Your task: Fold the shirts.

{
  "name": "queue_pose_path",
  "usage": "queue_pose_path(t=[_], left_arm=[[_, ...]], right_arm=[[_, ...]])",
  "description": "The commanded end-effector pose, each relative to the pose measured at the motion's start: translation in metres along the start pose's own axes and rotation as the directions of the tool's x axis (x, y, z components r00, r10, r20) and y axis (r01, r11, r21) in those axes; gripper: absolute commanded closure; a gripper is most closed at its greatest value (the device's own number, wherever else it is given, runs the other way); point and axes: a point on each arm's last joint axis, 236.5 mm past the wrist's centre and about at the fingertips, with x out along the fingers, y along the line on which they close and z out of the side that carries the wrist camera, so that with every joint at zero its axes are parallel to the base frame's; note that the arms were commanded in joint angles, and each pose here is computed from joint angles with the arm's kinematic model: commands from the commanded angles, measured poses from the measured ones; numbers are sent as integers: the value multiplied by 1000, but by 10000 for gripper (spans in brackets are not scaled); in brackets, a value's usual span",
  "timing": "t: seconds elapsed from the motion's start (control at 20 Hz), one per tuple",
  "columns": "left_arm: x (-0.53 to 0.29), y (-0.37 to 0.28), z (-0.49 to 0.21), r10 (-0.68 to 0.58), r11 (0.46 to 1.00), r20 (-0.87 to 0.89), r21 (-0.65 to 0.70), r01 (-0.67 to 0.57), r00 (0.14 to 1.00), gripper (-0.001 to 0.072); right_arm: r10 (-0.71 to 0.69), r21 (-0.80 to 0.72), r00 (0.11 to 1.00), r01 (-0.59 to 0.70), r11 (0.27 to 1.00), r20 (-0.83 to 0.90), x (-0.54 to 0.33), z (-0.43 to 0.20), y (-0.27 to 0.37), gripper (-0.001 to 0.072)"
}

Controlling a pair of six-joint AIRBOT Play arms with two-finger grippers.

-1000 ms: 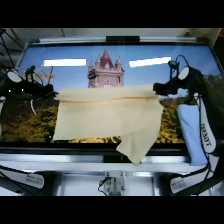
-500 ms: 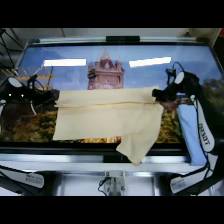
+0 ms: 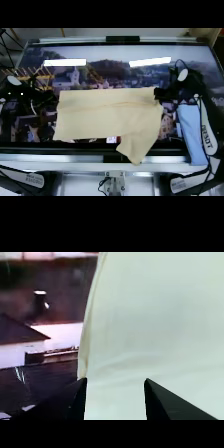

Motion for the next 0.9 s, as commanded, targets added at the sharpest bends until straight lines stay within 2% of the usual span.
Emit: queue_pose_path(t=[0.0, 0.1, 0.15, 0.4, 0.65, 0.85], left_arm=[[-40, -6, -22, -19, 999, -70, 40, 21, 997, 260], [-53, 4, -57, -26, 999, -140, 36, 31, 990, 261], [-49, 12, -86, -39, 999, -176, -10, 37, 984, 261], [-13, 51, -200, -66, 986, -148, -162, 42, 987, 260], [6, 46, -215, -139, 971, -101, -209, 116, 985, 261], [12, 48, -216, -138, 969, -87, -217, 116, 987, 265]], right_arm=[[-127, -31, 988, 125, 992, -86, -46, -31, -37, 287], [-138, 16, 977, 142, 990, -161, -64, -63, -62, 288], [-128, 53, 976, 140, 989, -176, -70, -77, -72, 287], [-81, 132, 987, 99, 986, -135, -87, -120, -84, 288], [-20, 139, 994, 34, 990, -103, -90, -115, -67, 288], [-17, 131, 995, 31, 991, -101, -91, -115, -67, 288]])
